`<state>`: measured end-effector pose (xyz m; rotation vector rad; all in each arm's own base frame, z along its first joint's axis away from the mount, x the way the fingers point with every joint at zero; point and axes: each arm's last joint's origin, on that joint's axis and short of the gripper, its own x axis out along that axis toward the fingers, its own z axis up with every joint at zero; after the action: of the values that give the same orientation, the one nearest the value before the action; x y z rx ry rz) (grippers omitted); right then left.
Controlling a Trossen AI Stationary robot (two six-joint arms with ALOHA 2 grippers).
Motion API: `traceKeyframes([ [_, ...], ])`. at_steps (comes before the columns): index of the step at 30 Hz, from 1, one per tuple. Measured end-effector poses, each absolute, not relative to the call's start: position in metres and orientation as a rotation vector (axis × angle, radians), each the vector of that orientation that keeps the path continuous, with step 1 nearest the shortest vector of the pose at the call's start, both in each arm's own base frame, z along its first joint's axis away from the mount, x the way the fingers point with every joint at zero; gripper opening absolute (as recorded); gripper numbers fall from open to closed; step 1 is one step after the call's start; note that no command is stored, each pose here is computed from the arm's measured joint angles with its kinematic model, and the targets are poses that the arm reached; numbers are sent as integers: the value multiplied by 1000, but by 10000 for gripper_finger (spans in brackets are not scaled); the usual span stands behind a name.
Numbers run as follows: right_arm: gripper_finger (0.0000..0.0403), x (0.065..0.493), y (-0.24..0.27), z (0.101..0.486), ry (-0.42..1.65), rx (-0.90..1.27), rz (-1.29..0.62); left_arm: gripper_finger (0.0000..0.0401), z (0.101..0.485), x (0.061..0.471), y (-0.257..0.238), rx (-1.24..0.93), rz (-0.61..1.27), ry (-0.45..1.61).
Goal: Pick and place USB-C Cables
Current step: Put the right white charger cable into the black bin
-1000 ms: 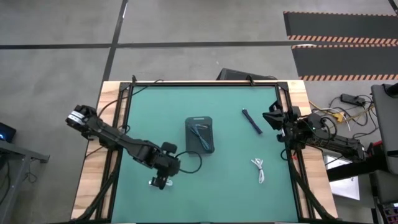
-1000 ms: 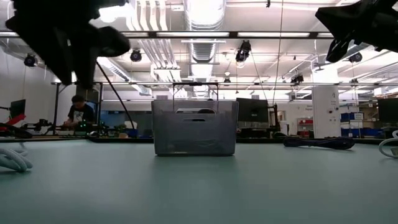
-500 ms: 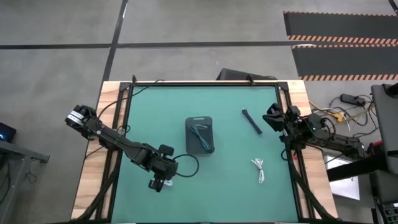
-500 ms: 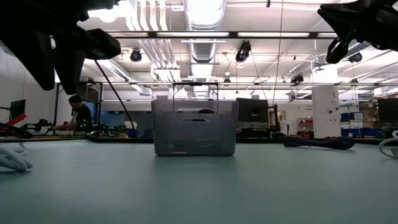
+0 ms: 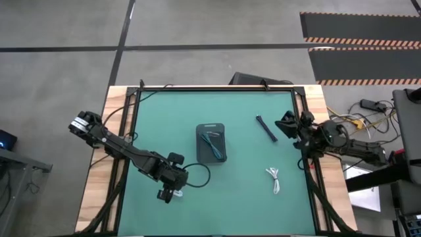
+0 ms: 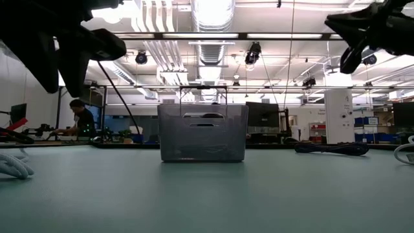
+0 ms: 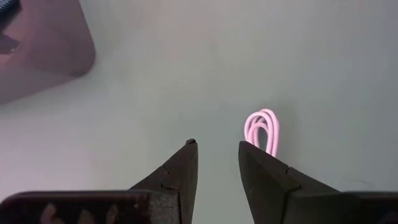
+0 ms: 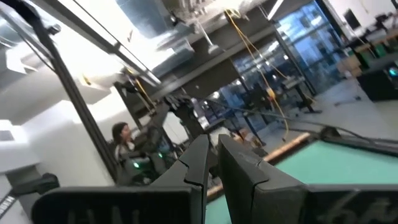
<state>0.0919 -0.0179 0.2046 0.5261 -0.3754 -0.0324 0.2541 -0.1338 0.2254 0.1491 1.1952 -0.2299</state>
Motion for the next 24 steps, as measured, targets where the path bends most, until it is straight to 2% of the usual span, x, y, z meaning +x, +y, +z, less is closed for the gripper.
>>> traceKeyframes([
  [16, 27, 119, -25, 184, -142, 563, -134, 100, 244, 248, -126, 254, -140, 1084],
  [24, 27, 137, -29, 201, 74, 583, -197, 100, 250, 245, -123, 253, -128, 1057],
])
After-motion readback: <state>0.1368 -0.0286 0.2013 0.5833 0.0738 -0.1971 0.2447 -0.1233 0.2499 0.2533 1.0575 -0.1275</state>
